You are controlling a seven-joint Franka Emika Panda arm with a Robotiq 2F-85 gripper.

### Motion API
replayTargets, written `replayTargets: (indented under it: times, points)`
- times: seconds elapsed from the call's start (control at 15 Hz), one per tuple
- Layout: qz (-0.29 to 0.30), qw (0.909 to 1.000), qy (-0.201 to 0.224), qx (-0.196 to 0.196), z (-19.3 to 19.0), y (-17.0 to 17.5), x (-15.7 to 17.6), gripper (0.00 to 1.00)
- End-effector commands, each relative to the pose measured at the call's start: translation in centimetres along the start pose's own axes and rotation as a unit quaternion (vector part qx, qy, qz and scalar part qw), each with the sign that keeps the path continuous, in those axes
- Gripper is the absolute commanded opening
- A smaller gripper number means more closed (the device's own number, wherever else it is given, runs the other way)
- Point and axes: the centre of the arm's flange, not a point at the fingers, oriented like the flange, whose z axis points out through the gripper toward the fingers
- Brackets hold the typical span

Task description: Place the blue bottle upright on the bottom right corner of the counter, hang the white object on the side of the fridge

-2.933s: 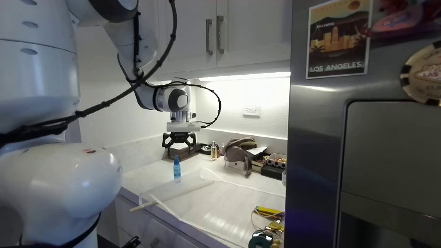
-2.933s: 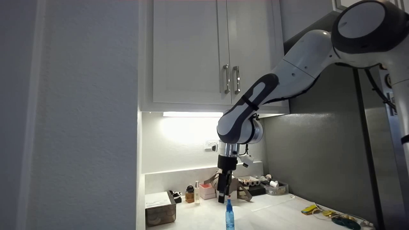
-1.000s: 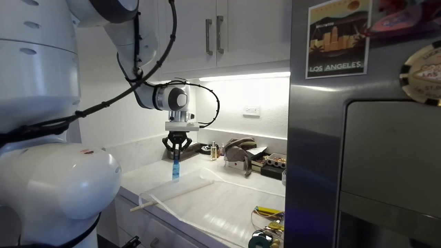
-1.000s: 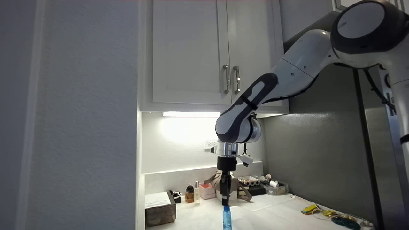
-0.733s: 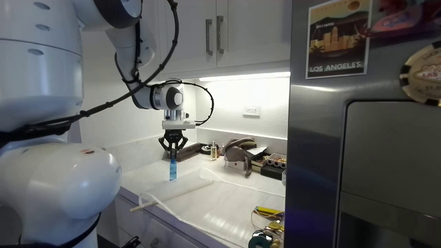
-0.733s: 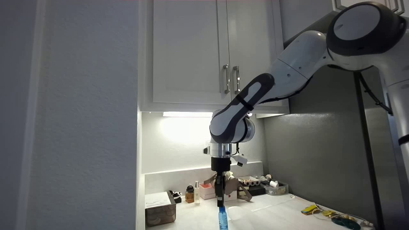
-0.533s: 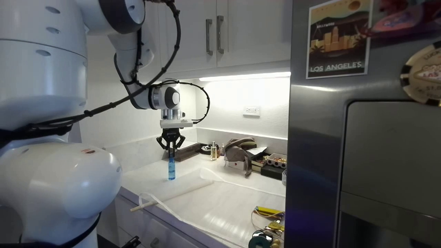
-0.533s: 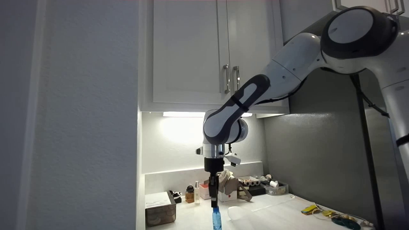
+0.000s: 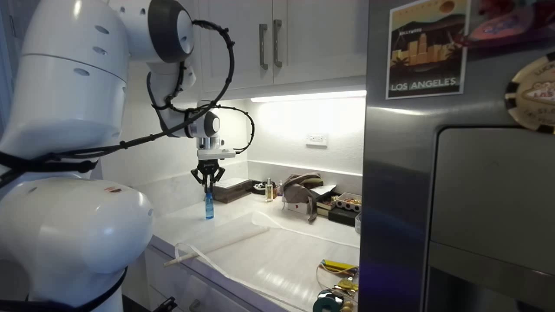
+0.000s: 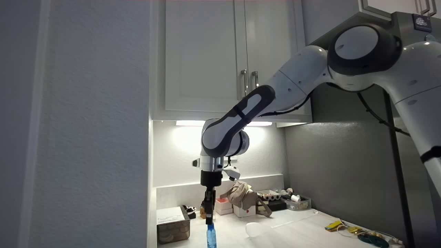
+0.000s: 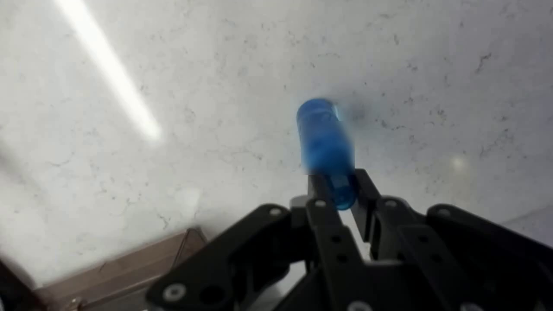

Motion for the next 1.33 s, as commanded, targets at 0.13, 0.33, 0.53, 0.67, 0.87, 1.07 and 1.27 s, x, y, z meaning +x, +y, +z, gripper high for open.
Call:
replayTargets:
  times: [0.13,0.33,0.53,0.67,0.87,1.07,1.27]
  points:
    - [-0.034,0.9993,0.013,0.008,0.7,0.7,4.5,0.05]
    - [-0.05,0.9986,0.016,0.01,0.7,0.8,6.3,0.05]
    - [-0.061,0.998,0.013,0.007,0.6,0.6,7.6,0.05]
    - [-0.068,0.9976,0.005,0.005,0.6,0.4,8.3,0.05]
    - [-0.083,0.9965,-0.009,0.002,0.3,0.0,9.3,0.05]
    - [-0.097,0.9951,-0.021,-0.001,0.3,-0.4,10.1,0.05]
    - [-0.106,0.9941,-0.024,-0.002,0.3,-0.7,10.8,0.05]
